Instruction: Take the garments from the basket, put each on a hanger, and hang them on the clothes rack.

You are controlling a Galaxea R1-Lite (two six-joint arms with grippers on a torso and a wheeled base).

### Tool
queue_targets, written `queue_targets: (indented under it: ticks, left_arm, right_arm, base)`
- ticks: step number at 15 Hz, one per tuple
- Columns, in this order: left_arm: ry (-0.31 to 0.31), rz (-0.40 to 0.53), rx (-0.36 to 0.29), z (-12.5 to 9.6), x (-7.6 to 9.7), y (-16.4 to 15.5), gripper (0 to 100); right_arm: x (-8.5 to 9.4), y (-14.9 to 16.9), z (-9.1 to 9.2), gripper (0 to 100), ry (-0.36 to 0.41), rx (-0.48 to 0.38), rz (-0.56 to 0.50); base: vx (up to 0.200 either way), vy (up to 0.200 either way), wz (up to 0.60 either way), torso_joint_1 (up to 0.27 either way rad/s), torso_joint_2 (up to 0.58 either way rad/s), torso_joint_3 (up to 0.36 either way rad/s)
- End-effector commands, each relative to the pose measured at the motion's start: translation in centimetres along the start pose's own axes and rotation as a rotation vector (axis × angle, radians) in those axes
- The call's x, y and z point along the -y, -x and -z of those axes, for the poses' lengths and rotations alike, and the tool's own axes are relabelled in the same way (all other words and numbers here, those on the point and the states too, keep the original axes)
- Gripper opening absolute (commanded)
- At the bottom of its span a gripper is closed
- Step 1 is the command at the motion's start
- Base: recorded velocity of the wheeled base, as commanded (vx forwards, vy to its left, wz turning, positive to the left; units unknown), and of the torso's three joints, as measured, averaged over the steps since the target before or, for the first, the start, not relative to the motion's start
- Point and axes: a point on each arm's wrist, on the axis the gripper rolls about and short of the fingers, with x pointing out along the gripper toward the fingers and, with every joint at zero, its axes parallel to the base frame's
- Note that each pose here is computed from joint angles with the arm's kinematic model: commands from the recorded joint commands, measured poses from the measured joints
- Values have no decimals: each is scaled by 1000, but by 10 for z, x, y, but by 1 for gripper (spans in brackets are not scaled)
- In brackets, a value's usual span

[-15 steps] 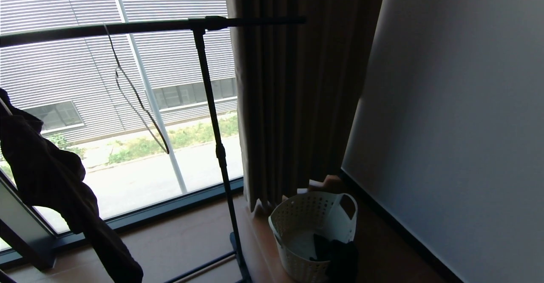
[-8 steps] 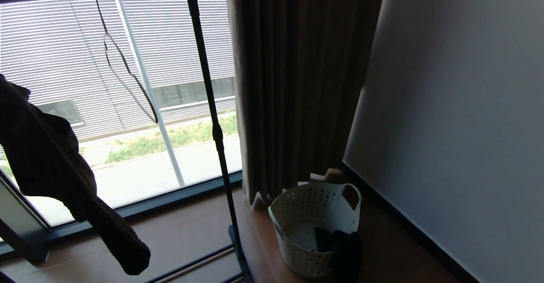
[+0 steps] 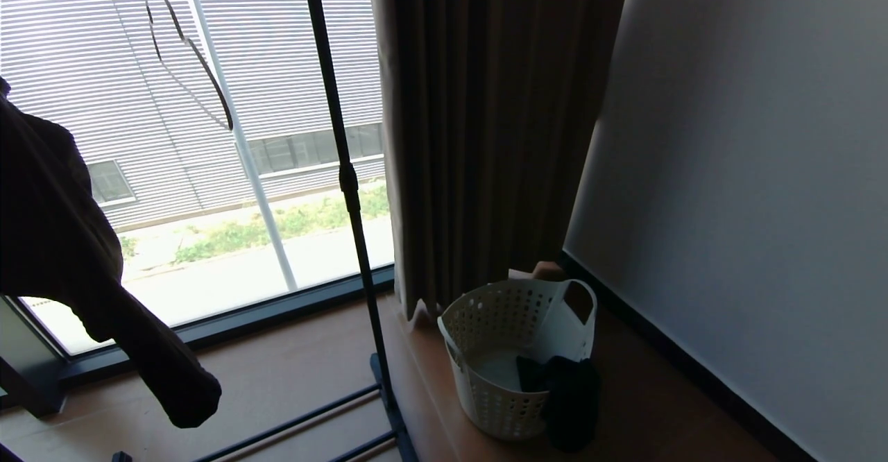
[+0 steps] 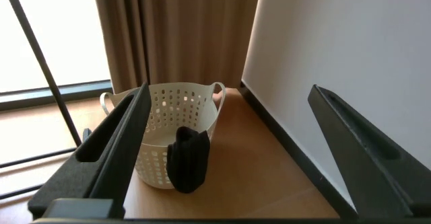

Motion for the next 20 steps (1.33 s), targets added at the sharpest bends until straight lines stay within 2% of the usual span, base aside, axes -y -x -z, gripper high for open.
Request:
queue_targets:
  ticks: [1, 7, 20]
  left_arm:
    - [1, 0, -2, 0, 0, 0, 100]
    - [1, 0, -2, 0, 0, 0, 100]
    - [2, 0, -2, 0, 0, 0, 100]
  right_arm:
    - [0, 0, 0, 100, 0, -2, 0]
    - [0, 1, 0, 100, 1, 18, 7]
    - [0, 1, -1, 100, -5, 26, 9]
  base:
    - [0, 0, 0, -36, 344, 310]
    - [0, 0, 0, -6, 63, 36]
    - [0, 0, 0, 3, 3, -192]
